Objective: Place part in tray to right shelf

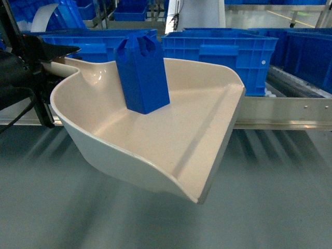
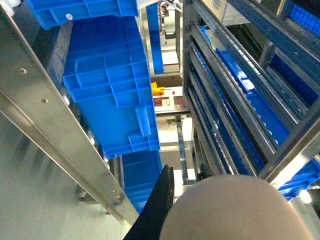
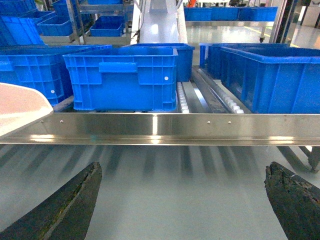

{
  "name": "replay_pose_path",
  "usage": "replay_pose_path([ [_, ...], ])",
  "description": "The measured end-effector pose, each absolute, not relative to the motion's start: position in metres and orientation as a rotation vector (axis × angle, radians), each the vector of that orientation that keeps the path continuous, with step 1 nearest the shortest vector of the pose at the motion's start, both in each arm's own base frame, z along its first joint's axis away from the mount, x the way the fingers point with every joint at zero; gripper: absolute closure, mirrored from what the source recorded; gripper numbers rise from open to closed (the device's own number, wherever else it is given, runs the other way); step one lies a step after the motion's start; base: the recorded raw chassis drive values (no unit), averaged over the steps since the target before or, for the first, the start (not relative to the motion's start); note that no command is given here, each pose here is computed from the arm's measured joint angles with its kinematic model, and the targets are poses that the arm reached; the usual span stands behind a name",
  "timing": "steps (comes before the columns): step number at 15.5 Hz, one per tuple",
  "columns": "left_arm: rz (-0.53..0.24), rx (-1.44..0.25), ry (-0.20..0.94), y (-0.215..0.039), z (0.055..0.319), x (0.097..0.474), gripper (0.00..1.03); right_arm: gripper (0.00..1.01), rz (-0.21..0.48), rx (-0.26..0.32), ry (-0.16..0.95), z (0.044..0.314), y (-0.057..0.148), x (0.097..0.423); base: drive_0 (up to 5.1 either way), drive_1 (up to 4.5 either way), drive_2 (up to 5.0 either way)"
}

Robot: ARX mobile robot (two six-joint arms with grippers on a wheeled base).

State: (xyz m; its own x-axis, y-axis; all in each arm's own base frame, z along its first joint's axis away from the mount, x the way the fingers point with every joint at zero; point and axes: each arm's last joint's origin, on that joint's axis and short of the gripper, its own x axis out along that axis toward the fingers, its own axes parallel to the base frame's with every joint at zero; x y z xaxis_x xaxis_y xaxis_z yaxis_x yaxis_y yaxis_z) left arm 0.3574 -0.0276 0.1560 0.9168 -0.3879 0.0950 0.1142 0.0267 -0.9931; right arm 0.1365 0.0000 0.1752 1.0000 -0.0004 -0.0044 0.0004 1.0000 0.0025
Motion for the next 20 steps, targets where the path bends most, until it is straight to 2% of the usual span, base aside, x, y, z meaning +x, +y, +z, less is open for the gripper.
replay_pose_path([
  [20, -0.386, -1.499, 0.214, -0.0249, 0.1568, 0.3583, 0.91, 0.03, 0.0, 0.002, 0.005, 0.1752, 0.0, 0.1365, 3.0, 1.76, -5.0],
])
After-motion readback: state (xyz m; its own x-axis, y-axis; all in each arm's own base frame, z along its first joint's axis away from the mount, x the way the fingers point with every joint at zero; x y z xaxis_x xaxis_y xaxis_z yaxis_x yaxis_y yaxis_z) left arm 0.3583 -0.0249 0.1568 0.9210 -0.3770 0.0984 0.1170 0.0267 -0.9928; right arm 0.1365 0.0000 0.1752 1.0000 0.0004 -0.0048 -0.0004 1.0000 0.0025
